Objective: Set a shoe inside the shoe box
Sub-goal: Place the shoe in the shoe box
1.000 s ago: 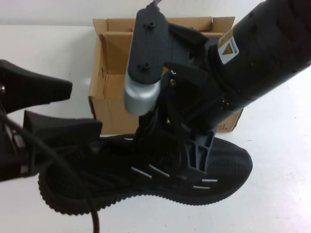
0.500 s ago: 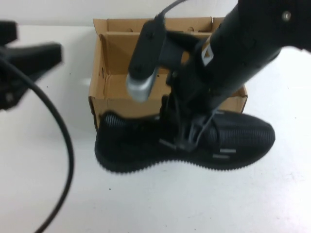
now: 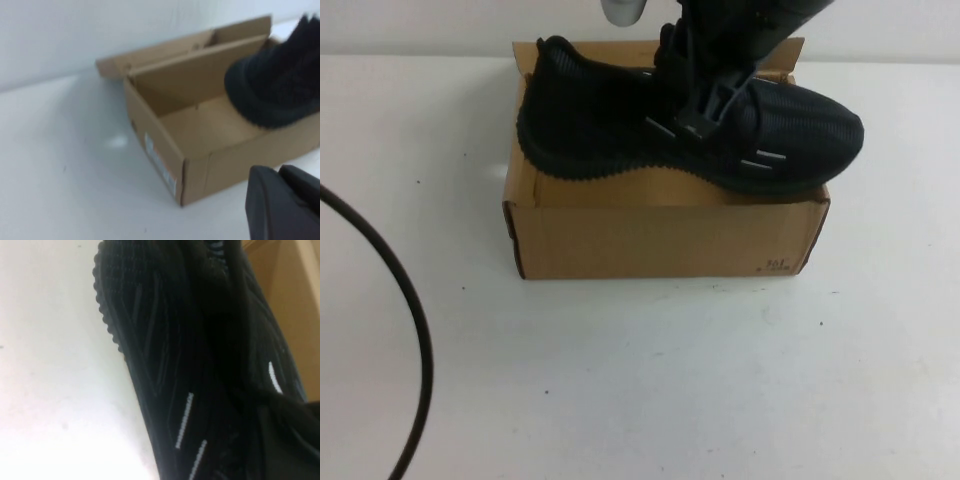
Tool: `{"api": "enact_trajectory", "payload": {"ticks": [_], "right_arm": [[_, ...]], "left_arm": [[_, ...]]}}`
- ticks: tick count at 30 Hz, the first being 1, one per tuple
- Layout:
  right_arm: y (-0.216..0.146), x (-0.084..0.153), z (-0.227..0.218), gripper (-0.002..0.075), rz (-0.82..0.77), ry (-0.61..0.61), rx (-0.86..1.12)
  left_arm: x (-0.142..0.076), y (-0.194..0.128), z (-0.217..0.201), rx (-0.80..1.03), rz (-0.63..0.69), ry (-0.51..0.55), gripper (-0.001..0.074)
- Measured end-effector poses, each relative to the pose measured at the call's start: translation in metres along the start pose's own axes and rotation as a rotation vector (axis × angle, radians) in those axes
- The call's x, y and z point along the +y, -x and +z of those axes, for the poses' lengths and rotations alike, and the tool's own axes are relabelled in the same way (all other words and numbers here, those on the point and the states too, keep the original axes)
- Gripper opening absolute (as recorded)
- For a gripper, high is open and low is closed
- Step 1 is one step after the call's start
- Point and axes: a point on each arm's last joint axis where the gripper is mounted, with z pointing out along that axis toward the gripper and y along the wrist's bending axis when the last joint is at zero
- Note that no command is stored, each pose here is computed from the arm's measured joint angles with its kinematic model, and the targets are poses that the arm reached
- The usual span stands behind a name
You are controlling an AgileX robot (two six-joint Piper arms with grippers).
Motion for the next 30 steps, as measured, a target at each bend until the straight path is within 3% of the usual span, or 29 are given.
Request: {"api": "enact_trajectory", "payload": {"ticks": [7,16,24,30], "right_arm": [[0.005,-0.023,0.048,0.0025,-0.068,-0.084,0.066],[-0.010,-0.056,0.125,0.0024,-0.040,-0.175,0.030],[-0.021,-0.081,0.149,0.0024,-0.011,-0.268,-0.050],[-0.022,-0.082,0.160,0.0024,-0.008,-0.259,-0.079]], "left_arm": [[0.002,-0.011,-0.001,0.117,-0.020,0.020,-0.0001],[0.000,-0.014,-0.001,0.156,-0.034,0.008,-0.0001],[0.000,-0.016,-0.001,0.174,-0.037,-0.001,-0.0001],[0.000,-0.015,-0.001,0.165,-0.037,0.005,-0.0001]]}}
